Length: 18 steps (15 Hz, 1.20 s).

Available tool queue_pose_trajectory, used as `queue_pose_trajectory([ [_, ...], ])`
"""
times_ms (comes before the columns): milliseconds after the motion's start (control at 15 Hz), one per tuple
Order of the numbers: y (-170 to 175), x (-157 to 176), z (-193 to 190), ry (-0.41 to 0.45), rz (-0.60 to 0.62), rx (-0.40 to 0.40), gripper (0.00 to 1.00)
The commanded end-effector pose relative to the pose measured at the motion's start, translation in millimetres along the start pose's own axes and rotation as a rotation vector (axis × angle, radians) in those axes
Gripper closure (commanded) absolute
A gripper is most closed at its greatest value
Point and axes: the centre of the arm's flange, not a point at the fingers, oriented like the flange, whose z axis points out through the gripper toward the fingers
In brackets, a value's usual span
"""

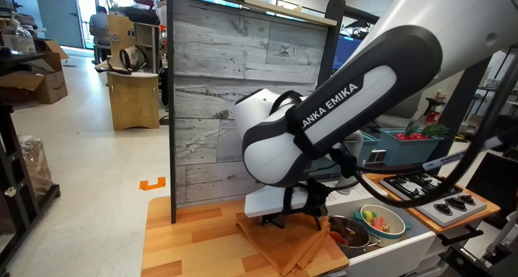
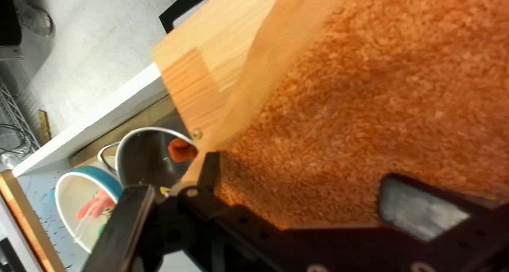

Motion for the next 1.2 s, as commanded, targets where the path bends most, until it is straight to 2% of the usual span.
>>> queue_pose_trajectory([
  [0, -45, -85, -4, 0.028, -0.177, 0.079, 0.0],
  [133, -70, -129, -22, 0.078, -0.247, 0.163, 0.0],
  [200, -71, -141, -26, 0.097, -0.291, 0.192, 0.0],
  [267, -71, -145, -28, 0.119, -0.339, 0.21, 0.0],
  [333, -69, -142, -26, 0.112, -0.348, 0.193, 0.0],
  [467, -48, -116, -16, 0.065, -0.263, 0.15, 0.0],
  [800, 26, -29, 12, -0.037, -0.009, 0.133, 0.0],
  [933, 42, -4, 21, -0.072, 0.046, 0.161, 0.0],
  [1133, 38, 2, 20, -0.128, 0.052, 0.233, 0.0],
])
